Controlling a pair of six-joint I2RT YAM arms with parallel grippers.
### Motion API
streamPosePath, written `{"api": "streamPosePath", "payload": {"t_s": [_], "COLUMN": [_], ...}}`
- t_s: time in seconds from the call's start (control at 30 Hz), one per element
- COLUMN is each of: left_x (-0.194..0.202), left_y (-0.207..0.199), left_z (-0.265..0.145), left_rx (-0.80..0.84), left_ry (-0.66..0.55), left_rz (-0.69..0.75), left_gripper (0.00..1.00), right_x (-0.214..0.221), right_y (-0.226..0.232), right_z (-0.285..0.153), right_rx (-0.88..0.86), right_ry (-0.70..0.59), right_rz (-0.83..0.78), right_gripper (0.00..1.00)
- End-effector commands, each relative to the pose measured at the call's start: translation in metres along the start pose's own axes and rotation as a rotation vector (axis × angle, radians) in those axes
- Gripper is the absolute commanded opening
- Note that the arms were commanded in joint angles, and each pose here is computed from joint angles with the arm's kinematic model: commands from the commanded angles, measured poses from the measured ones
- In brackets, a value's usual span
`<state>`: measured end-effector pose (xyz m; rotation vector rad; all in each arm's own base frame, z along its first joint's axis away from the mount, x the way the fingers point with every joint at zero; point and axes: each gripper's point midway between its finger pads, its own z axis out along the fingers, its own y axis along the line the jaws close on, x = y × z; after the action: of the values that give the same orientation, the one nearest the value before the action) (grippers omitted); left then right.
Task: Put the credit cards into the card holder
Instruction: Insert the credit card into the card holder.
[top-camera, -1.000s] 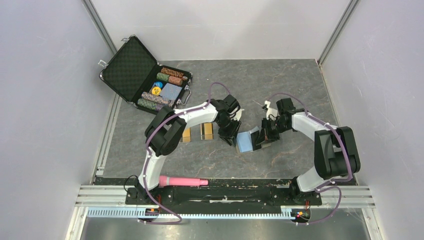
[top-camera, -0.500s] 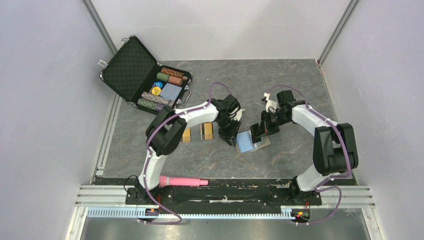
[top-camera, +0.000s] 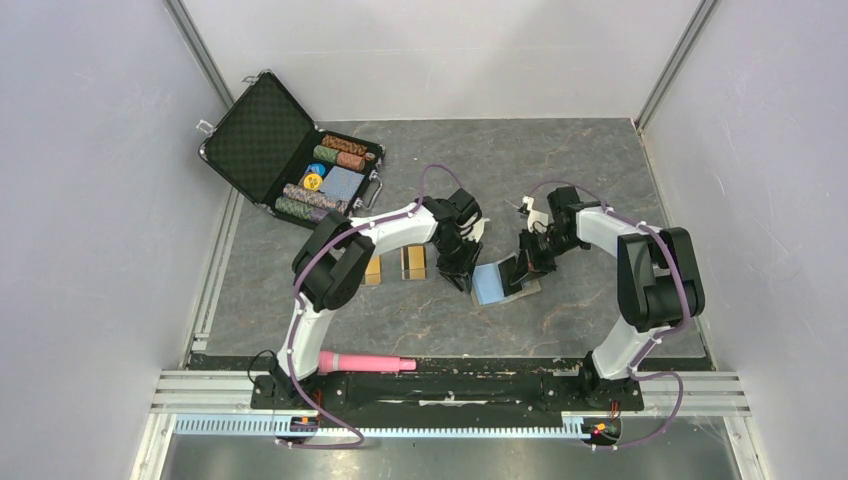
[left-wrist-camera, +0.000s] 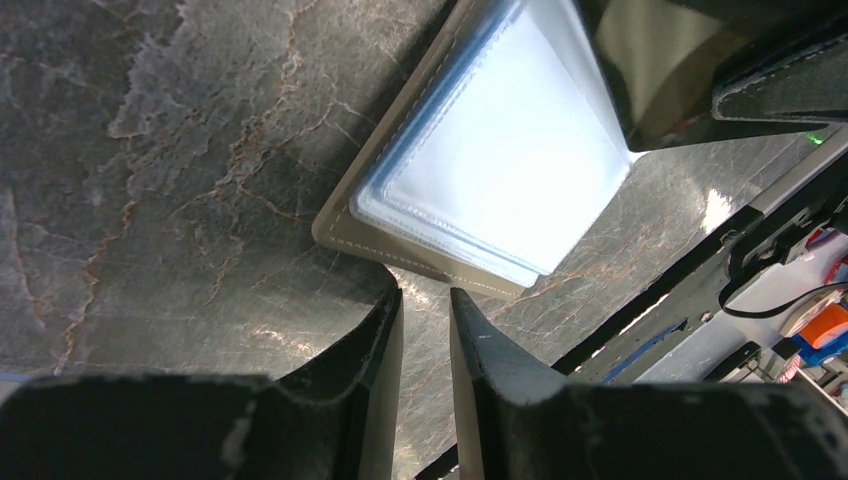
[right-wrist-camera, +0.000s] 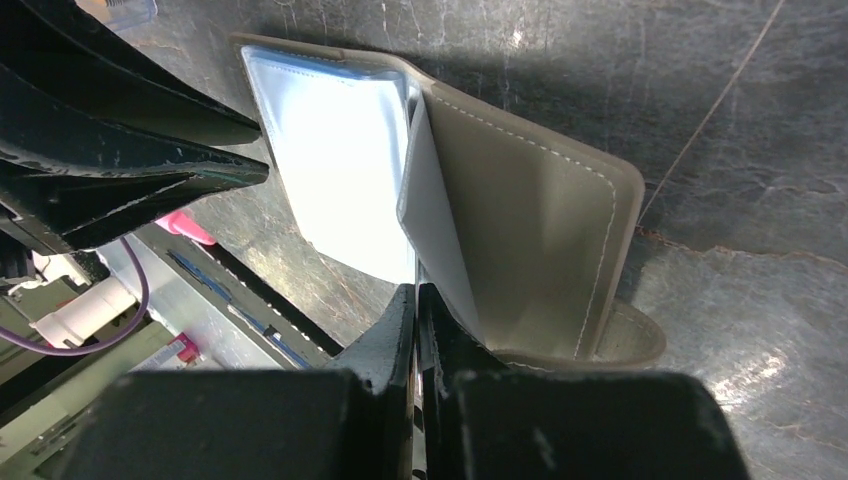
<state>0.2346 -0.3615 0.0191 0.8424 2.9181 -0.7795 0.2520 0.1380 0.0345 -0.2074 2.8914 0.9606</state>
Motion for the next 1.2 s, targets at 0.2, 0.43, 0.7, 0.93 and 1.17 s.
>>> {"api": "streamPosePath", "payload": {"t_s": [0.2, 0.43, 0.7, 0.93, 1.17], "left_x": [0.003, 0.005, 0.004, 0.006, 0.005], "left_y": [0.009, 0.012, 0.015, 0.016, 0.016], "left_z": [0.014, 0.016, 0.017, 0.018, 0.019], "left_rx": [-0.030, -0.042, -0.055, -0.059, -0.061], "left_ry": [0.041, 0.056, 0.061, 0.067, 0.070], "left_rz": [0.044, 0.041, 0.040, 0.040, 0.037], "left_gripper": [0.30, 0.30, 0.29, 0.29, 0.29], "right_x": [0.003, 0.006, 0.013, 0.017, 0.027], "right_y": [0.000, 0.007, 0.011, 0.014, 0.019], "right_z": [0.014, 0.018, 0.024, 0.031, 0.036], "right_rx": [-0.062, -0.116, -0.144, -0.160, -0.171], "right_ry": [0.014, 0.023, 0.047, 0.077, 0.110], "right_rz": [-0.015, -0.017, -0.012, -0.011, -0.020], "right_gripper": [0.00, 0.00, 0.00, 0.00, 0.00]}}
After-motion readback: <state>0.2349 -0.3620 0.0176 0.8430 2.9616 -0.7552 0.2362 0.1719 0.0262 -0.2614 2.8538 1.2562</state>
